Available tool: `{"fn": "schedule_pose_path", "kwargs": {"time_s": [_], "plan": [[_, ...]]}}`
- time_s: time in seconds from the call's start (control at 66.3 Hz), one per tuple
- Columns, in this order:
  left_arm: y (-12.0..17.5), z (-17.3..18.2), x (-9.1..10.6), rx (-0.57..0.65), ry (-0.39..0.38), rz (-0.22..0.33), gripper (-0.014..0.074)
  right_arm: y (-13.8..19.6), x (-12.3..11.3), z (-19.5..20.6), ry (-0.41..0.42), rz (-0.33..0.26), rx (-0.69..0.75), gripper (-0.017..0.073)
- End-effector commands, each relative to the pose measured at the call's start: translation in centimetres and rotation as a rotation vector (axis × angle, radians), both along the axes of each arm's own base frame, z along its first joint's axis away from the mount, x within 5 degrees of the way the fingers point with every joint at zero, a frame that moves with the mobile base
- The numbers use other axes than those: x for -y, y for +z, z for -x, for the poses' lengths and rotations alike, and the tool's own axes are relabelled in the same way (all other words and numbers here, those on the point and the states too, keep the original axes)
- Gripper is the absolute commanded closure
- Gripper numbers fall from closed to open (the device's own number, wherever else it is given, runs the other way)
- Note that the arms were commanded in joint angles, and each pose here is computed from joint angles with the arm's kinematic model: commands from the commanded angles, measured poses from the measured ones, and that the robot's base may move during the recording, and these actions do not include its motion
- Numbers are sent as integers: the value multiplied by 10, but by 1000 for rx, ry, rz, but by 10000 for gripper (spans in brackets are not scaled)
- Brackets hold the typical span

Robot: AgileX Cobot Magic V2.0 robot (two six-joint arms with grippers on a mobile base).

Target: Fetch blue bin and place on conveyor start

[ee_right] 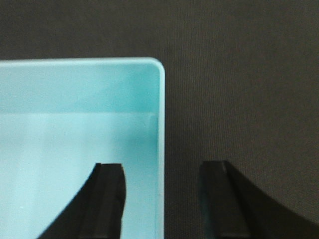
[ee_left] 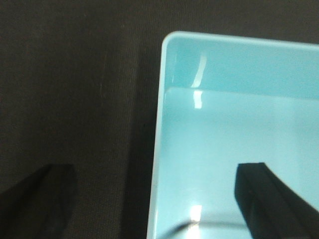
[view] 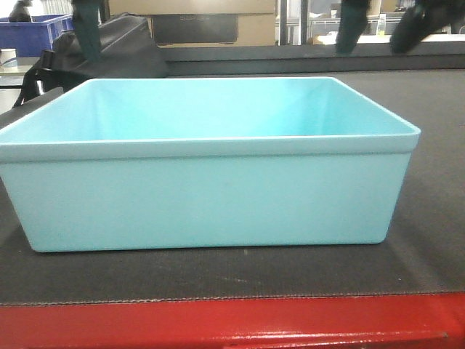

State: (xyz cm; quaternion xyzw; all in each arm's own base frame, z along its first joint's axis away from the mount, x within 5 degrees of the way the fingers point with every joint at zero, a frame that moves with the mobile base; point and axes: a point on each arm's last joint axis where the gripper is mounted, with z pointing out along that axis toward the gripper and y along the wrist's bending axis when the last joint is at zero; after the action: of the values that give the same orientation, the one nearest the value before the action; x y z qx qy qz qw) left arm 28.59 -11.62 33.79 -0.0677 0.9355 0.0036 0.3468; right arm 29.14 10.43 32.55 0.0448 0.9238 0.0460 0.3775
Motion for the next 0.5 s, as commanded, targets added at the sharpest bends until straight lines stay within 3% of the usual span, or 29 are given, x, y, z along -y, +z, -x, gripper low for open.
{"fn": "schedule_pose_path", "kwargs": {"time_s": [0.0,0.211,0.257,0.377,0.483], "plan": [[18,11,-5,41,12,21,149,20,6,11,0,-8,59,396],[39,32,-17,71,33,51,619,45,13,31,1,-45,138,730],[42,35,-18,78,34,63,708,49,14,35,6,-52,151,724],[47,44,-18,119,3,89,704,57,18,45,11,-53,175,724],[43,54,-11,201,-87,138,704,58,19,52,71,-43,244,724]]}}
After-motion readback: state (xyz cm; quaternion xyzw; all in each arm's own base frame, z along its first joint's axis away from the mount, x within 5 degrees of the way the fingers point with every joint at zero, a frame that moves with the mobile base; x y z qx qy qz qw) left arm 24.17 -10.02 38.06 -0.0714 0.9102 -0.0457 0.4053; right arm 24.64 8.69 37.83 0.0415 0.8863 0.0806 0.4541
